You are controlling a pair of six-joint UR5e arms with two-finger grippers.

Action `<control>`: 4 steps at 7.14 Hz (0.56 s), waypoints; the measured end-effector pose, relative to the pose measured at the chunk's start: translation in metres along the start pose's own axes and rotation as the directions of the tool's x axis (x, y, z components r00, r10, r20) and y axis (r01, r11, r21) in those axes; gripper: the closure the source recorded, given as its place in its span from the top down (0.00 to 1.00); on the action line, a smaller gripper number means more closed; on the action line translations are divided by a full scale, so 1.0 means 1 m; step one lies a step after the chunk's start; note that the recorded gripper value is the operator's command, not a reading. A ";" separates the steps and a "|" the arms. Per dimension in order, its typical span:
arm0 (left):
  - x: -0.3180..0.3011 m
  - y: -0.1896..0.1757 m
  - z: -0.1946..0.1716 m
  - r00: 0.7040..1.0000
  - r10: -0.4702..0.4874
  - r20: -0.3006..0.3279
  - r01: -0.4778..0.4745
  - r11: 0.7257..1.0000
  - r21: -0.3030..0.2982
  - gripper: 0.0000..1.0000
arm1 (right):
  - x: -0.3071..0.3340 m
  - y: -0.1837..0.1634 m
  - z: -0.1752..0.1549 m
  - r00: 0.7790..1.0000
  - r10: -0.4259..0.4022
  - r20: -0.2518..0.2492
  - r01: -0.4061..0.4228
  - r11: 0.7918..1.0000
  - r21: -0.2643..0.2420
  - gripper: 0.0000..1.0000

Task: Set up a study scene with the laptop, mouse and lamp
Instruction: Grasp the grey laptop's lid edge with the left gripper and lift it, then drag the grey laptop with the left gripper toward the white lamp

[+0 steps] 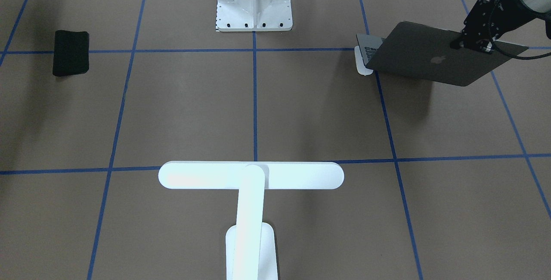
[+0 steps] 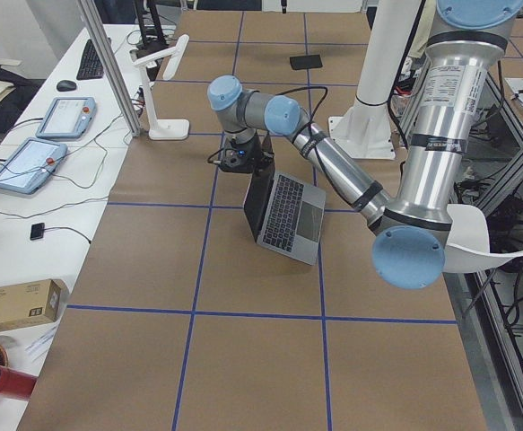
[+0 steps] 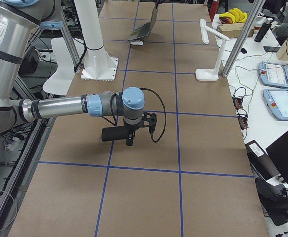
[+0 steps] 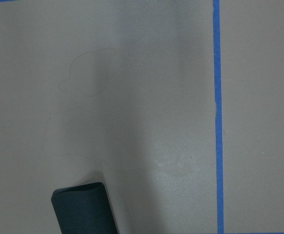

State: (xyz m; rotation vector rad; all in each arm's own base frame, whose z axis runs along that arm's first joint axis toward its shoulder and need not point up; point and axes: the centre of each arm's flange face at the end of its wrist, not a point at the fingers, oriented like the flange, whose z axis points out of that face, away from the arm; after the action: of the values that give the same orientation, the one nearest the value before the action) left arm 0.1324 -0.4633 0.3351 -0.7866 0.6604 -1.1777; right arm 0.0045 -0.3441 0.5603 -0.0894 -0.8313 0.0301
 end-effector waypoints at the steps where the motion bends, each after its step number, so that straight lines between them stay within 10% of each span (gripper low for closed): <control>1: 0.009 0.018 -0.012 1.000 -0.001 0.001 0.001 1.000 0.001 0.00 | 0.001 0.001 0.001 1.000 0.004 -0.001 -0.004 1.000 -0.003 0.99; 4: 0.037 0.079 -0.053 1.000 -0.028 0.008 0.028 1.000 0.011 0.00 | 0.007 0.001 0.006 1.000 0.015 -0.003 -0.015 1.000 -0.015 1.00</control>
State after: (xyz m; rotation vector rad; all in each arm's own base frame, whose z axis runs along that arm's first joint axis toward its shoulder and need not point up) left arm 0.1428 -0.4938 0.2383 -0.7936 0.6378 -1.2020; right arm 0.0044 -0.3427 0.5691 -0.1102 -0.8284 0.0376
